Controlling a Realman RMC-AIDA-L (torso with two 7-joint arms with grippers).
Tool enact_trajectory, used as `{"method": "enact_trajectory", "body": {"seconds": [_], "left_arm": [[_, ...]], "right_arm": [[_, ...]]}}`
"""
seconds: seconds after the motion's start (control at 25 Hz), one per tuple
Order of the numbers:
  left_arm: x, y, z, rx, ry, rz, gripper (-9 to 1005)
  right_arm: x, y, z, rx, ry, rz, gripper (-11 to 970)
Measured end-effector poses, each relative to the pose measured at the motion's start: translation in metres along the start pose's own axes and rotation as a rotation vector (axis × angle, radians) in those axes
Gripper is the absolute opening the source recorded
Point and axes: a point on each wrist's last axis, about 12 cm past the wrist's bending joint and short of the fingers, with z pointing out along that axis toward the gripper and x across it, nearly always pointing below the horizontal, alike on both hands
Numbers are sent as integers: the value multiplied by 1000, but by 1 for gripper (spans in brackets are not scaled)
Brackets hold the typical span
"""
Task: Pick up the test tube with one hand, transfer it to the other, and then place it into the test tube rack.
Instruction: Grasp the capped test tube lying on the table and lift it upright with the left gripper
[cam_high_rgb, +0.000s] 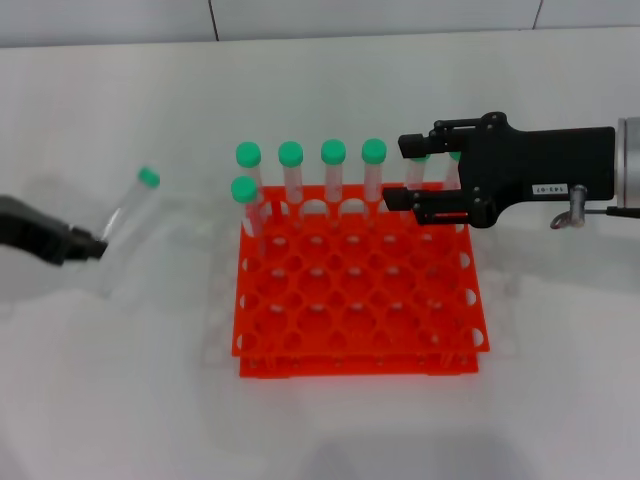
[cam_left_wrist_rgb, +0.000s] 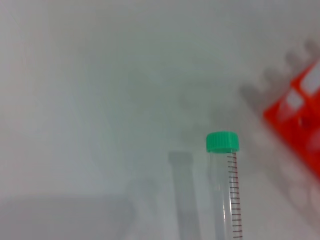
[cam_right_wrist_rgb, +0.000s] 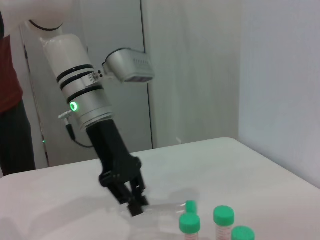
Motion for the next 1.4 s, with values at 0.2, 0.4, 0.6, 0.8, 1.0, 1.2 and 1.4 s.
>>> {"method": "enact_trajectory", "body": {"seconds": [0.2, 0.4, 0.6, 0.8, 1.0, 1.2, 1.4], "left_arm": [[-19, -5, -9, -9, -146, 42, 196], [-36, -13, -16, 26, -349, 103, 197], [-42, -21, -23, 65, -575, 192, 197], [-39, -25, -27, 91, -757, 260, 196], [-32, -22, -21, 125, -864, 230, 197], [-26, -17, -14, 127, -918, 226, 196], [-33, -17, -5, 162, -907, 232, 196]], "right_arm": [[0, 0, 0, 2, -1, 1, 633], [0, -2, -1, 12, -2, 1, 632], [-1, -3, -1, 24, -4, -3, 634], [-2, -4, -1, 29, -7, -7, 634], [-4, -4, -1, 31, -19, -18, 634], [-4, -4, -2, 32, -21, -24, 634], [-7, -5, -1, 31, -33, -33, 634]]}}
